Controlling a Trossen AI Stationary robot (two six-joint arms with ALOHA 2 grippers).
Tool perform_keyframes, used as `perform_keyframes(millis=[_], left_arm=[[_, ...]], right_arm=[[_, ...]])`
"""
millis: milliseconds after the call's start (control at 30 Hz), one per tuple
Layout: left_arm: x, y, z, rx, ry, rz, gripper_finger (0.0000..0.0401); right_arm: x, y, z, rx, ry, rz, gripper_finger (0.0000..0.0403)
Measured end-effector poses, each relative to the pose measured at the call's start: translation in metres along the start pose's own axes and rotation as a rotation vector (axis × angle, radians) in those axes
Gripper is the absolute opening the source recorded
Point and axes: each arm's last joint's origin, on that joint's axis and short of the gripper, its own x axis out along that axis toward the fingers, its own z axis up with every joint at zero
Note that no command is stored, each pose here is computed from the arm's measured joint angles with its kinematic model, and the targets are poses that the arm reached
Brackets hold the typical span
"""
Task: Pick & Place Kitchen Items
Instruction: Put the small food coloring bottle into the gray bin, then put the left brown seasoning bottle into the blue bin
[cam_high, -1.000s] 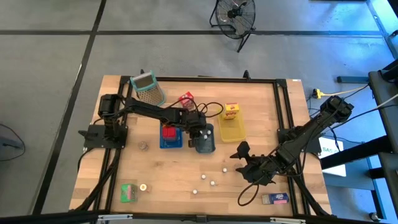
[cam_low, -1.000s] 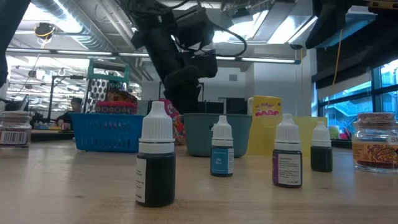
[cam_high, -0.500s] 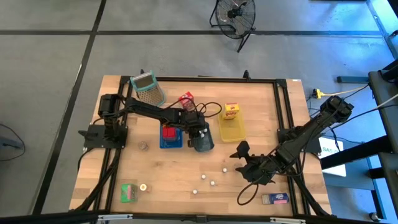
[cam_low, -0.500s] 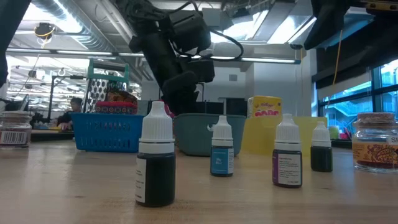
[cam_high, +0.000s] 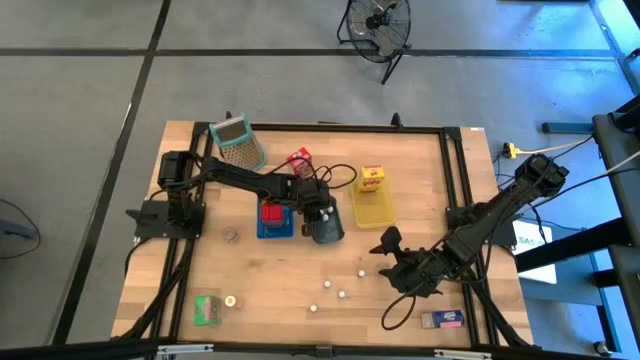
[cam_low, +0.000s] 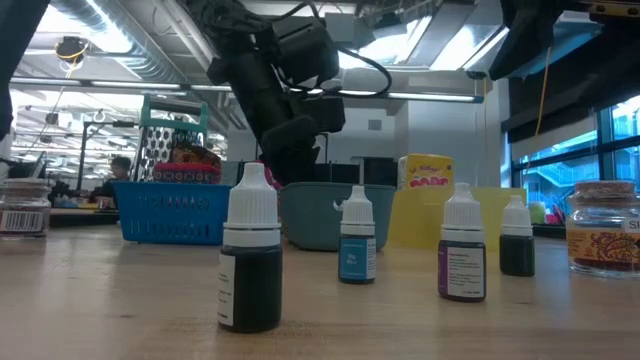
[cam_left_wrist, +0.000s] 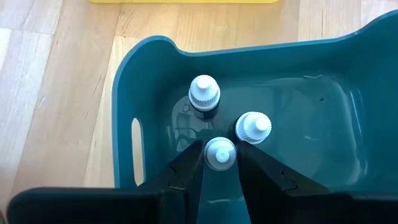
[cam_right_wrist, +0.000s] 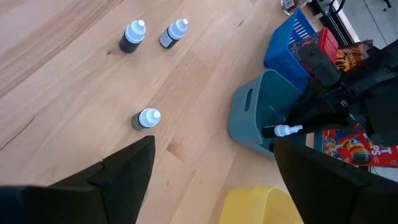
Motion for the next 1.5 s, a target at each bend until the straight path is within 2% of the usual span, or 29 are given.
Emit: perform_keyframes(millis=[600,1000,1367,1500], left_arm=[[0.0,0.0,0.0,-0.026,-0.001,0.012,0.0187],[-0.005,-0.001,0.009,-0.032,-0.018,0.013,0.0188],[-0.014,-0.001,0.016,-0.021,0.044,0.032,0.0188],[-0.023,-0.003,0.026,-0.007,0.048,0.088,0.0187]], right_arm=[[0.0,0.0,0.0,0.0,0.0,0.001,0.0332],[0.0,0.0,0.0,0.003,0.002,0.006,0.0332],[0.0,0.001,-0.001,0.003,0.004,0.012,0.0332],[0.0,0.0,-0.001,0.003,0.004,0.012,0.0332]])
